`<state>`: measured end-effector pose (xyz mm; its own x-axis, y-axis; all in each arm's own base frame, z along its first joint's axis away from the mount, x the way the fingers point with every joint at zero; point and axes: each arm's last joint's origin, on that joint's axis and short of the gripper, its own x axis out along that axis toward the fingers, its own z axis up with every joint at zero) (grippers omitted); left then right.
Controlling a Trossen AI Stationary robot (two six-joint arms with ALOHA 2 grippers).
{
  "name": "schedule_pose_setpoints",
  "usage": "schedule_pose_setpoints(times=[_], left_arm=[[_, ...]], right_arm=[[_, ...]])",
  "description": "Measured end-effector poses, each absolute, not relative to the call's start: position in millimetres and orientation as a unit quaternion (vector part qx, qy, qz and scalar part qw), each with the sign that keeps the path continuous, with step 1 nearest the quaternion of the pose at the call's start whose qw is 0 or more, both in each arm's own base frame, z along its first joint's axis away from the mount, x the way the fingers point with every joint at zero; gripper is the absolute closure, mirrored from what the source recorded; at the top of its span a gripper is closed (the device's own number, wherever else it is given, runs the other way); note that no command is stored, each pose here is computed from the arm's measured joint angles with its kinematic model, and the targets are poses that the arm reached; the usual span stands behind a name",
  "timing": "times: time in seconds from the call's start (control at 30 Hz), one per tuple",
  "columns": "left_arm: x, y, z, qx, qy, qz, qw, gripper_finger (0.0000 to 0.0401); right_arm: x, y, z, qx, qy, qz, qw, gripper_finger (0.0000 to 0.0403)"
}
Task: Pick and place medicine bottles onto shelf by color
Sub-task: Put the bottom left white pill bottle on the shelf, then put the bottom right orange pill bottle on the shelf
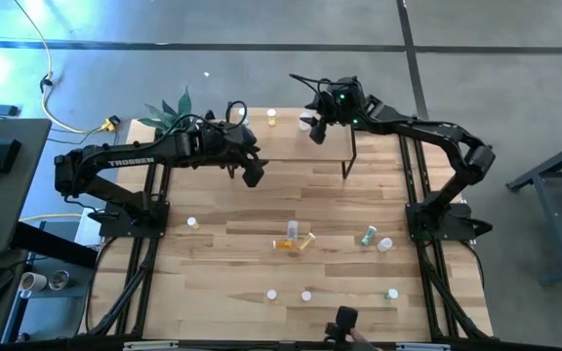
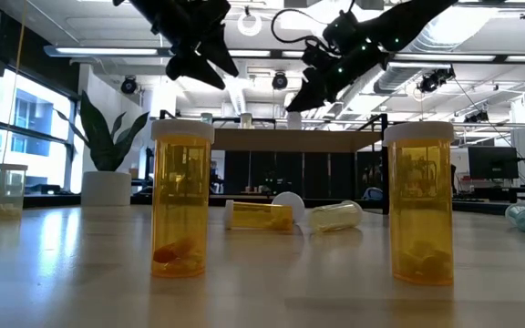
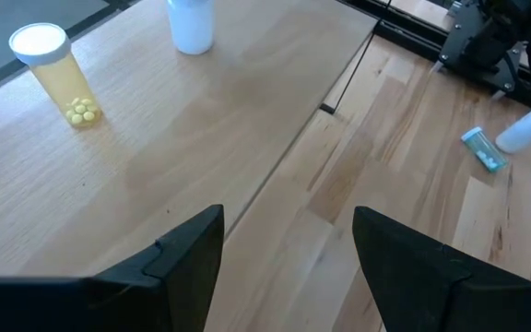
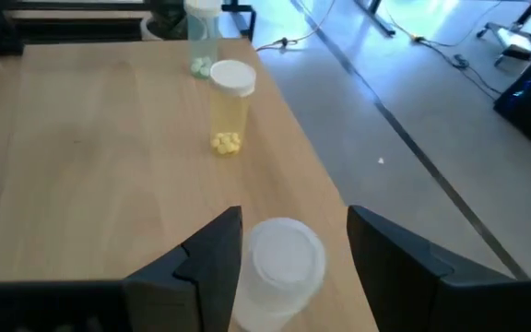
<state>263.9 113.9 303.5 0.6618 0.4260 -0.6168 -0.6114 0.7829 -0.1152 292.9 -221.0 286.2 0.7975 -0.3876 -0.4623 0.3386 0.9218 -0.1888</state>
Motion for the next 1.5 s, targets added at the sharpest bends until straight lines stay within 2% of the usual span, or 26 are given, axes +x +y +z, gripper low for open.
schedule_pose_setpoints(times=[0.37, 0.8, 1.17, 1.5], left_arm=[[254, 109, 307, -0.140, 0.315, 0.280, 0.896, 0.0171], [225, 96, 328, -0.147, 0.307, 0.281, 0.897, 0.0171], [213, 76, 340, -0.141, 0.298, 0.246, 0.912, 0.0171], [214, 37, 333, -0.126, 0.359, 0.159, 0.911, 0.0171]], right_arm=[[272, -200, 321, -0.004, 0.228, -0.215, 0.950, 0.0214], [246, -134, 350, 0.115, 0.258, -0.175, 0.943, 0.0214], [249, -82, 346, 0.265, 0.306, -0.147, 0.903, 0.0214], [258, -25, 339, 0.302, 0.345, -0.153, 0.875, 0.0214]])
